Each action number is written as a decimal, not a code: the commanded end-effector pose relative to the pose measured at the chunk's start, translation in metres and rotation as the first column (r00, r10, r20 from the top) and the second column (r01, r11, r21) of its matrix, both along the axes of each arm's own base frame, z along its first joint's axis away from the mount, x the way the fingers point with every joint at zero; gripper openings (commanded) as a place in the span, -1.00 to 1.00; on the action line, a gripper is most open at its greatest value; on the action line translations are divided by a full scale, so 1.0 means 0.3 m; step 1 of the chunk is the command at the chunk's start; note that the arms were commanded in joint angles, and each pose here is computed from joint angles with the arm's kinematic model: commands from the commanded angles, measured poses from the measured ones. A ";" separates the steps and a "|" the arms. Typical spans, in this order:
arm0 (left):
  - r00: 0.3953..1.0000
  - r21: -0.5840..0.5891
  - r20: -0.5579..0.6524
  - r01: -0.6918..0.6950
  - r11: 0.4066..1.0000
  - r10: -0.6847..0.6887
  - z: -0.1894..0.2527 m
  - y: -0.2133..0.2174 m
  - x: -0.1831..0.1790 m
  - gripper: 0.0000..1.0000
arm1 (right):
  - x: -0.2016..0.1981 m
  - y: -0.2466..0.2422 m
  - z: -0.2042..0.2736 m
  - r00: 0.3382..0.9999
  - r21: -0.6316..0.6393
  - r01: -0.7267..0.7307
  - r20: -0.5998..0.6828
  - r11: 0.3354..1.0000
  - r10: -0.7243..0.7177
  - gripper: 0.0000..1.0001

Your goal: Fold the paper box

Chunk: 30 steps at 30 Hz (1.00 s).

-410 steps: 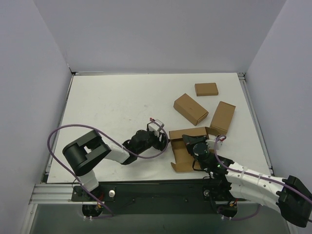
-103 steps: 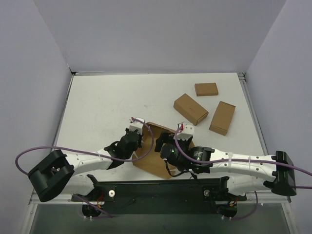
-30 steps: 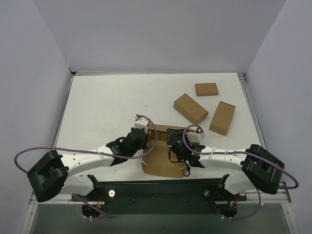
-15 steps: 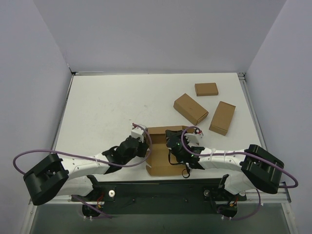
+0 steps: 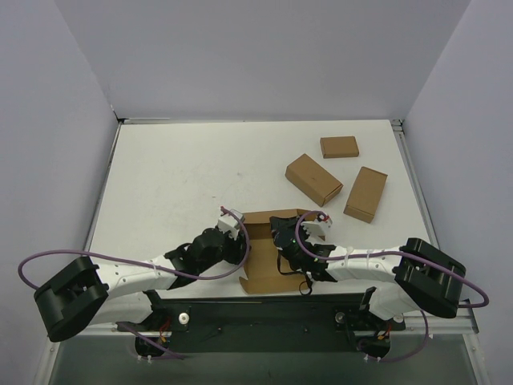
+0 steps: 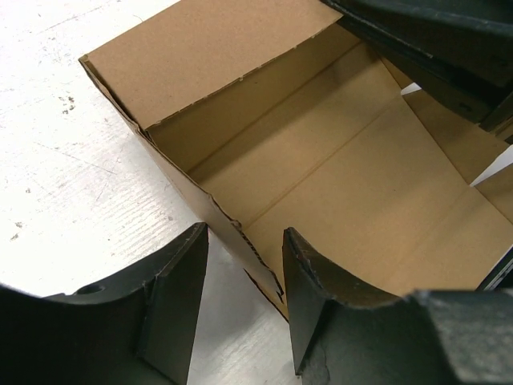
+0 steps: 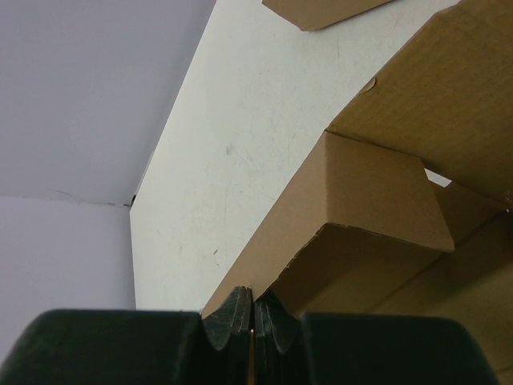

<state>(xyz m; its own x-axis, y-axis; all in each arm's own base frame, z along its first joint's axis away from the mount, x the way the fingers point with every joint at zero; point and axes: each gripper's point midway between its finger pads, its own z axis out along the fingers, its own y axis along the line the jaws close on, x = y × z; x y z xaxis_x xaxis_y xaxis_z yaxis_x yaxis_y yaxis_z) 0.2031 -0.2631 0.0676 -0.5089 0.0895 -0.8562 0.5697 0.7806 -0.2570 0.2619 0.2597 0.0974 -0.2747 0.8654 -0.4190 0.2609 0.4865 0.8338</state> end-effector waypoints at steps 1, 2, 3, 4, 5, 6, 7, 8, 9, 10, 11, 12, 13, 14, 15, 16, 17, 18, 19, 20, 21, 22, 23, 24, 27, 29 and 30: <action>0.997 -0.083 0.059 0.052 0.995 -0.047 0.087 -0.053 0.002 0.04 | -0.027 -0.026 -0.029 1.000 -0.090 -0.020 -0.007 0.996 0.020 -1.00; 0.997 -0.080 0.065 0.037 0.996 -0.032 0.091 -0.048 0.011 0.04 | -0.026 -0.025 -0.030 1.000 -0.096 -0.023 -0.007 0.995 0.022 -1.00; 0.997 -0.078 0.068 0.029 0.997 -0.024 0.094 -0.045 0.016 0.04 | -0.027 -0.025 -0.031 1.000 -0.098 -0.025 -0.008 0.995 0.024 -1.00; 0.998 -0.072 0.066 0.020 0.997 -0.015 0.093 -0.040 0.019 0.04 | -0.026 -0.022 -0.028 1.000 -0.098 -0.027 -0.007 0.995 0.026 -1.00; 0.998 -0.068 0.070 0.010 0.998 -0.006 0.097 -0.036 0.024 0.04 | -0.028 -0.022 -0.030 1.000 -0.101 -0.029 -0.008 0.995 0.028 -1.00; 0.997 -0.063 0.079 -0.003 0.998 0.008 0.102 -0.031 0.033 0.04 | -0.028 -0.020 -0.028 1.000 -0.099 -0.031 -0.007 0.995 0.030 -1.00; 0.997 -0.062 0.081 -0.005 0.998 0.010 0.104 -0.029 0.035 0.04 | -0.027 -0.022 -0.029 1.000 -0.102 -0.029 -0.006 0.994 0.028 -1.00; 0.997 -0.060 0.082 -0.008 0.998 0.013 0.105 -0.027 0.037 0.03 | -0.027 -0.025 -0.028 1.000 -0.104 -0.028 -0.005 0.994 0.028 -1.00; 0.997 -0.060 0.083 -0.007 0.998 0.012 0.105 -0.027 0.038 0.04 | -0.027 -0.024 -0.028 1.000 -0.106 -0.029 -0.004 0.994 0.029 -1.00; 0.996 -0.066 0.085 -0.008 0.998 0.013 0.112 -0.031 0.042 0.04 | -0.027 -0.024 -0.029 1.000 -0.109 -0.030 -0.005 0.994 0.029 -1.00; 0.996 -0.070 0.086 -0.009 0.997 0.015 0.116 -0.031 0.046 0.02 | -0.027 -0.024 -0.030 1.000 -0.109 -0.030 -0.005 0.994 0.029 -1.00; 0.996 -0.071 0.088 -0.010 0.997 0.017 0.118 -0.031 0.050 0.02 | -0.026 -0.025 -0.028 1.000 -0.107 -0.028 -0.004 0.994 0.028 -1.00; 0.996 -0.076 0.090 -0.004 0.997 0.011 0.124 -0.036 0.050 0.01 | -0.026 -0.024 -0.029 1.000 -0.107 -0.028 -0.004 0.994 0.028 -1.00; 0.996 -0.082 0.092 0.006 0.997 0.002 0.127 -0.041 0.050 0.01 | -0.026 -0.025 -0.030 1.000 -0.110 -0.029 -0.004 0.994 0.028 -1.00; 0.995 -0.078 0.096 0.029 0.997 -0.021 0.124 -0.048 0.042 0.01 | -0.025 -0.024 -0.026 1.000 -0.110 -0.030 -0.002 0.993 0.030 -1.00; 0.994 -0.087 0.091 0.068 0.994 -0.060 0.118 -0.063 0.023 0.01 | -0.025 -0.025 -0.027 1.000 -0.115 -0.030 -0.002 0.993 0.030 -1.00; 0.993 -0.087 0.086 0.086 0.992 -0.079 0.108 -0.066 0.014 0.00 | -0.025 -0.024 -0.024 0.999 -0.116 -0.031 0.000 0.993 0.032 -1.00; 0.993 -0.083 0.079 0.092 0.992 -0.085 0.097 -0.065 0.008 0.00 | -0.024 -0.026 -0.023 0.999 -0.124 -0.033 0.003 0.992 0.034 -1.00; 0.992 -0.083 0.067 0.113 0.990 -0.107 0.084 -0.070 -0.007 0.00 | -0.025 -0.028 -0.021 0.999 -0.133 -0.035 0.004 0.991 0.036 -1.00; 0.992 -0.073 0.057 0.114 0.991 -0.110 0.064 -0.060 -0.016 -0.01 | -0.025 -0.027 -0.018 0.999 -0.138 -0.040 0.007 0.990 0.042 -1.00; 0.992 -0.069 0.053 0.115 0.991 -0.111 0.058 -0.055 -0.020 -0.01 | -0.025 -0.026 -0.017 0.999 -0.145 -0.045 0.009 0.988 0.047 -1.00; 0.992 -0.067 0.053 0.121 0.990 -0.117 0.056 -0.051 -0.025 -0.01 | -0.026 -0.023 -0.017 0.998 -0.150 -0.053 0.009 0.987 0.055 -1.00; 0.990 -0.062 0.047 0.136 0.989 -0.133 0.046 -0.048 -0.037 -0.01 | -0.029 -0.017 -0.019 0.998 -0.147 -0.064 0.009 0.987 0.066 -1.00; 0.989 -0.059 0.048 0.144 0.988 -0.141 0.045 -0.046 -0.042 -0.02 | -0.036 -0.024 -0.037 0.997 -0.162 -0.078 0.007 0.984 0.080 -1.00; 0.989 -0.055 0.022 0.149 0.987 -0.148 0.025 -0.032 -0.062 -0.01 | -0.042 -0.006 -0.028 0.991 -0.151 -0.121 0.045 0.981 0.129 -1.00; 0.987 -0.069 0.018 0.163 0.984 -0.162 0.028 -0.032 -0.076 -0.01 | -0.048 0.003 -0.022 0.986 -0.146 -0.140 0.065 0.979 0.151 -1.00; 0.982 -0.085 0.009 0.188 0.979 -0.187 0.028 -0.036 -0.095 -0.01 | -0.051 0.003 -0.024 0.985 -0.145 -0.147 0.067 0.978 0.158 -1.00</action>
<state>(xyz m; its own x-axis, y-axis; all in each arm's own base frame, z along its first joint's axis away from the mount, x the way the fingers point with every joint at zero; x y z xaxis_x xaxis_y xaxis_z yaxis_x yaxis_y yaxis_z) 0.1881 -0.2622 0.0618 -0.4995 0.1400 -0.8549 0.6440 0.7200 -0.2584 0.2569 0.2603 0.0981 -0.3137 0.8127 -0.4911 0.1754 0.5579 0.8112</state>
